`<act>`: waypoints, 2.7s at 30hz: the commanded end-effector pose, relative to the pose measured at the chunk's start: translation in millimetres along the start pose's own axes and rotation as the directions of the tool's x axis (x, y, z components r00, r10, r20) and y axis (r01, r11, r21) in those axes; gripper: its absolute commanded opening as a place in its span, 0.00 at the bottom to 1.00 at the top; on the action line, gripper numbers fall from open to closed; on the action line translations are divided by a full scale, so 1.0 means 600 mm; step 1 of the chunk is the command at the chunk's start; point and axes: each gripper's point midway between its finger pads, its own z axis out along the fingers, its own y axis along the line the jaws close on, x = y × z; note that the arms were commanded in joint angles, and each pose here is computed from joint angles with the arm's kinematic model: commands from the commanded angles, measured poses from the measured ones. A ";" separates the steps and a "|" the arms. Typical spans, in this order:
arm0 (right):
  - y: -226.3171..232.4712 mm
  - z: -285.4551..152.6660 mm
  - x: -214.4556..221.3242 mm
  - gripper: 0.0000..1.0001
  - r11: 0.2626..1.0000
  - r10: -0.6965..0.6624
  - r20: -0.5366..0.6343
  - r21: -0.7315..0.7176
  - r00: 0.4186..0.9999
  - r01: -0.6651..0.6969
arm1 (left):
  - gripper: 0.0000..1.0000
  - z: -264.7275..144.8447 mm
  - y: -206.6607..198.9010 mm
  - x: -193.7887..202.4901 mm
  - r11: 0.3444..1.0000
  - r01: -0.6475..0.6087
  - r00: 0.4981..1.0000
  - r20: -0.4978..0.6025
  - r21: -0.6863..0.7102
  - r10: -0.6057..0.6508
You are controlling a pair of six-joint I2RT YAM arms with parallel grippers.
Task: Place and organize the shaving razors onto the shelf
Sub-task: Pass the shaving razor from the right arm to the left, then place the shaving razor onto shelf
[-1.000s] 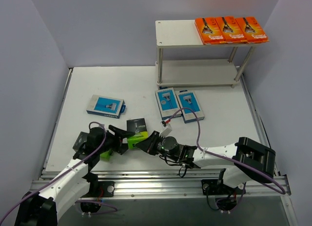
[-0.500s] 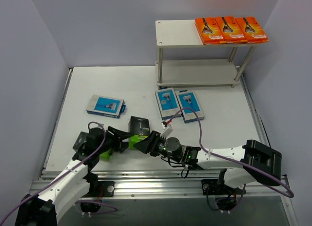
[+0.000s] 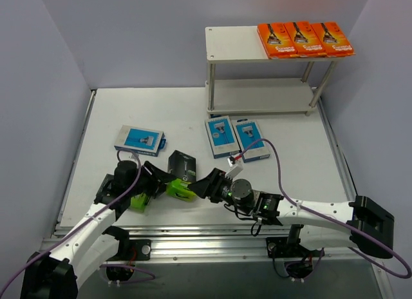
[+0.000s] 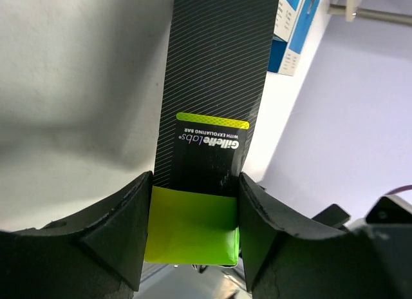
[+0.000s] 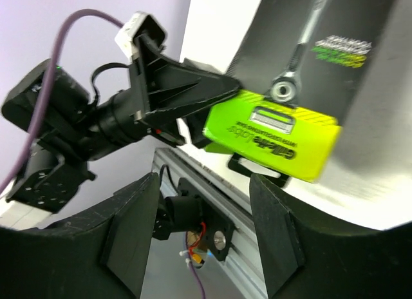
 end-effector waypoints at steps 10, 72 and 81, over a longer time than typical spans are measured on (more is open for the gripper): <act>-0.059 -0.053 -0.088 0.56 0.993 -0.047 0.145 0.116 0.988 0.030 | 0.27 -0.066 -0.127 -0.089 0.906 -0.420 0.891 0.169 -0.047 0.422; -0.245 -0.032 -0.107 0.57 0.987 0.031 -0.059 0.158 0.998 -0.022 | 0.09 0.089 -0.869 -0.235 0.660 -0.226 0.966 0.250 0.717 0.059; -0.264 -0.030 -0.116 0.57 0.985 0.051 -0.068 0.167 0.996 -0.039 | 0.09 0.142 -0.858 -0.252 0.673 -0.183 0.971 0.238 0.717 0.011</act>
